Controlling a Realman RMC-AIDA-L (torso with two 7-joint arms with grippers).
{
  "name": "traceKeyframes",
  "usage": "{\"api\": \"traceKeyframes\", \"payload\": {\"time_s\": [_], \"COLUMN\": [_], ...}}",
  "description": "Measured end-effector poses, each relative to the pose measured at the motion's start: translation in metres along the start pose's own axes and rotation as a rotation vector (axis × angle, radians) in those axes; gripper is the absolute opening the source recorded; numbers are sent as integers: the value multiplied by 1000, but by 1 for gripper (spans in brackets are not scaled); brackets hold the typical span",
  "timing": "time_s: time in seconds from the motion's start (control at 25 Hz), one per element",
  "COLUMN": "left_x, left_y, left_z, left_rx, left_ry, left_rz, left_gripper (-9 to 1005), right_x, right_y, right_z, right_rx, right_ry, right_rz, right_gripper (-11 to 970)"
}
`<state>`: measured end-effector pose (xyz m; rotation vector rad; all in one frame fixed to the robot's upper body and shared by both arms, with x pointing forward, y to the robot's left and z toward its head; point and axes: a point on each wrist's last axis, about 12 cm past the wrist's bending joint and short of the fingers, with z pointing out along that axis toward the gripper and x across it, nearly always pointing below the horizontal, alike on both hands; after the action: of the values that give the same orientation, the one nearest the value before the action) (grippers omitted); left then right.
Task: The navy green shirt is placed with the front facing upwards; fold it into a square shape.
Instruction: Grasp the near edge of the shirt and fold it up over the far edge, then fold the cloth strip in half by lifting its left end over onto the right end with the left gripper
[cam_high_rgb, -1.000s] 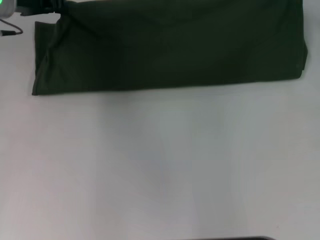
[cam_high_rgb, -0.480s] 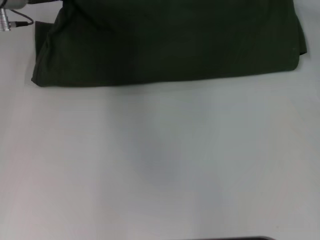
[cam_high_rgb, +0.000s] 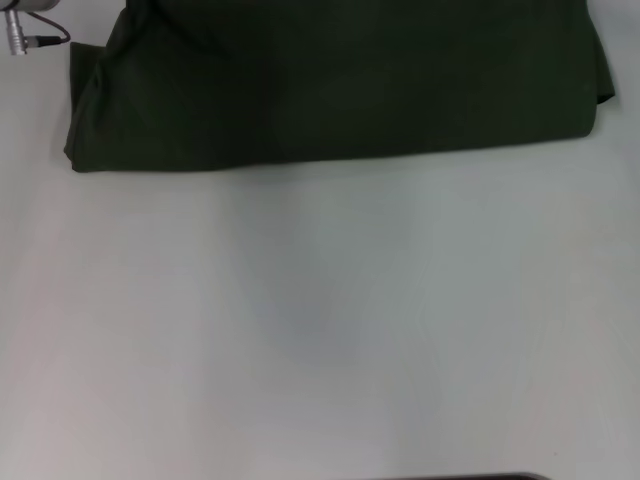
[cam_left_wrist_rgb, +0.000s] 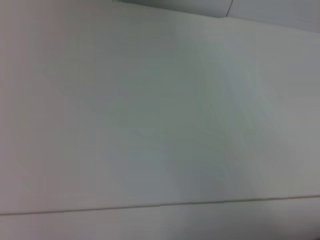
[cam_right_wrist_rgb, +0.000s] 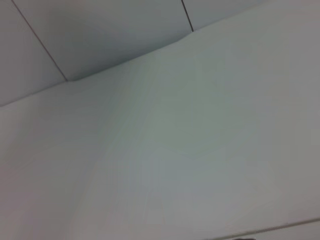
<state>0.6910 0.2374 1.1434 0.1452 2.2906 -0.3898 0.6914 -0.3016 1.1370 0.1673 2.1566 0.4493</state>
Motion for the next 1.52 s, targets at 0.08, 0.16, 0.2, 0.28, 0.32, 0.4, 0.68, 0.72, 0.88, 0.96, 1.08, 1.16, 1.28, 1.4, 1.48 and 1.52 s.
{"api": "traceKeyframes", "payload": {"time_s": [0.08, 0.16, 0.2, 0.28, 0.32, 0.4, 0.68, 0.72, 0.88, 0.96, 1.08, 1.16, 1.28, 1.4, 1.48, 1.52], "left_x": [0, 1, 2, 3, 4, 4, 1, 0, 0, -1, -3, -3, -4, -5, -5, -6], "left_y": [-1, -1, -2, -2, -2, -3, 2, 2, 1, 1, 1, 1, 2, 6, 10, 12], "left_z": [0, 1, 2, 3, 3, 3, 1, 1, 1, 1, 1, 1, 0, -3, -5, -8], "left_rx": [-1, -5, -7, -9, -10, -10, -16, -17, -16, -17, -18, -17, -16, -18, -13, -8], "left_ry": [0, 1, 3, 6, 7, 2, -13, -13, -15, -17, -20, -21, -19, -10, 7, 18], "left_rz": [4, 10, 13, 17, 18, 14, -29, -29, -29, -35, -42, -43, -45, -68, -88, -101], "left_gripper": [173, 177, 179, 183, 185, 189, 204, 206, 247, 284, 340, 377, 415, 449, 514, 546], "right_x": [0, 1, 1, 1, 2, 2, -2, -3, -5, -6, -7, -8, -10, -9, -10, -10], "right_y": [2, 4, 5, 7, 8, 10, 4, 3, 0, -1, -2, -2, -1, 0, 0, 0], "right_z": [1, 2, 3, 5, 5, 6, 4, 3, 2, 1, 1, 0, -1, -2, -5, -7], "right_rx": [1, 4, 4, 4, 2, 0, 7, 8, 11, 14, 14, 9, -4, -28, -52, -65], "right_ry": [-3, -7, -7, -7, -6, -4, 5, 5, 9, 10, 11, 14, 27, 52, 78, 93], "right_rz": [-5, -12, -16, -22, -25, -26, -25, -25, -28, -29, -30, -31, -32, -32, -26, -21], "right_gripper": [62, 61, 61, 62, 63, 65, 70, 70, 201, 288, 303, 312, 373, 457, 499, 520]}}
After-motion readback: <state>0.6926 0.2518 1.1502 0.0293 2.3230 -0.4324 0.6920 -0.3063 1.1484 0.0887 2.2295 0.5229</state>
